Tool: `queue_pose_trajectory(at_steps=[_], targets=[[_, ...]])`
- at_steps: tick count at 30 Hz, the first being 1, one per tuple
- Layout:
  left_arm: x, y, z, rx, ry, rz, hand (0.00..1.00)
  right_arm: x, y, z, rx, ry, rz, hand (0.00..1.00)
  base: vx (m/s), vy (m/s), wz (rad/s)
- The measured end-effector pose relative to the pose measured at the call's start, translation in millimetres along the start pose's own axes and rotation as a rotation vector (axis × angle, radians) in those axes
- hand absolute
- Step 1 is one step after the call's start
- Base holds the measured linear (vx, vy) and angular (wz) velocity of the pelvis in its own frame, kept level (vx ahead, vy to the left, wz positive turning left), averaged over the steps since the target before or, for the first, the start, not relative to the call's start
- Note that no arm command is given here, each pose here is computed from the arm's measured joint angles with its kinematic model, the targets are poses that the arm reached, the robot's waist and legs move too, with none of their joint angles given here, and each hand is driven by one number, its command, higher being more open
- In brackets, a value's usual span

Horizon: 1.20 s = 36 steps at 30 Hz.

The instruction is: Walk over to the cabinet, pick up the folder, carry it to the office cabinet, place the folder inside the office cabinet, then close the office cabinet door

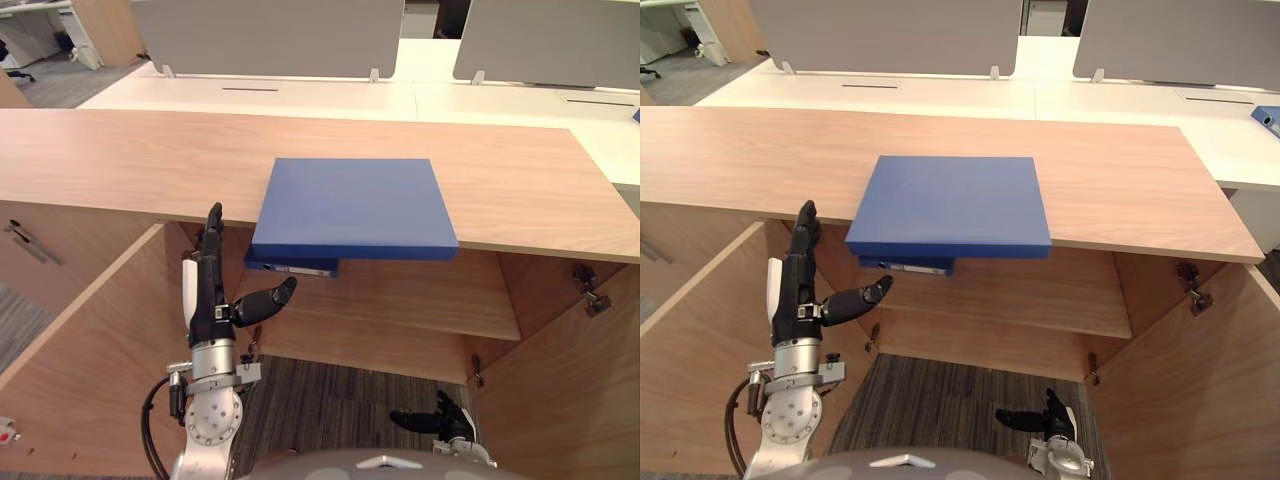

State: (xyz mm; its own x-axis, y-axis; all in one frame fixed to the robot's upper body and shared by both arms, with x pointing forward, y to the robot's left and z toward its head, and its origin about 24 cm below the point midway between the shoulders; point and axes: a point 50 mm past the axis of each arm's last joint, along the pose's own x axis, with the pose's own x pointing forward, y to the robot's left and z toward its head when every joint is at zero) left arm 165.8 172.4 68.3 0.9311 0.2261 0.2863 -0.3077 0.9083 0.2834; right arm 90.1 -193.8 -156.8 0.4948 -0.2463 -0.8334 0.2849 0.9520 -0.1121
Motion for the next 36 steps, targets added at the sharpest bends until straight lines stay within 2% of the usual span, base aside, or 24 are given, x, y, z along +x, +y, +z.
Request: queue_pose_trajectory(at_steps=[7, 12, 22, 29, 36], targets=[[2.5, 5.5, 11.0, 0.088, -0.083, 0.005, 1.0, 0.5, -2.3, -1.0, -0.014, 0.006, 0.0, 1.0, -0.02, -0.007, 0.01], [5.4, 6.1, 21.5, 0.264, -0.212, -0.121, 1.0, 2.5, 0.4, 0.6, -0.056, 0.01, 0.029, 1.0, 0.0, 0.0, 0.0], [5.5, -11.5, 29.5, 0.401, -0.351, -0.279, 1.0, 3.9, 2.1, 4.4, -0.089, -0.001, 0.053, 1.0, -0.01, 0.009, -0.03], [14.0, -20.8, 39.9, 0.446, -0.453, -0.286, 1.0, 4.3, 2.8, 5.6, -0.09, -0.004, 0.064, 1.0, 0.01, 0.016, -0.07], [16.4, -24.3, 41.6, 0.476, -0.469, -0.274, 1.0, 4.2, 2.9, 5.5, -0.086, -0.003, 0.067, 1.0, 0.0, 0.017, -0.07]])
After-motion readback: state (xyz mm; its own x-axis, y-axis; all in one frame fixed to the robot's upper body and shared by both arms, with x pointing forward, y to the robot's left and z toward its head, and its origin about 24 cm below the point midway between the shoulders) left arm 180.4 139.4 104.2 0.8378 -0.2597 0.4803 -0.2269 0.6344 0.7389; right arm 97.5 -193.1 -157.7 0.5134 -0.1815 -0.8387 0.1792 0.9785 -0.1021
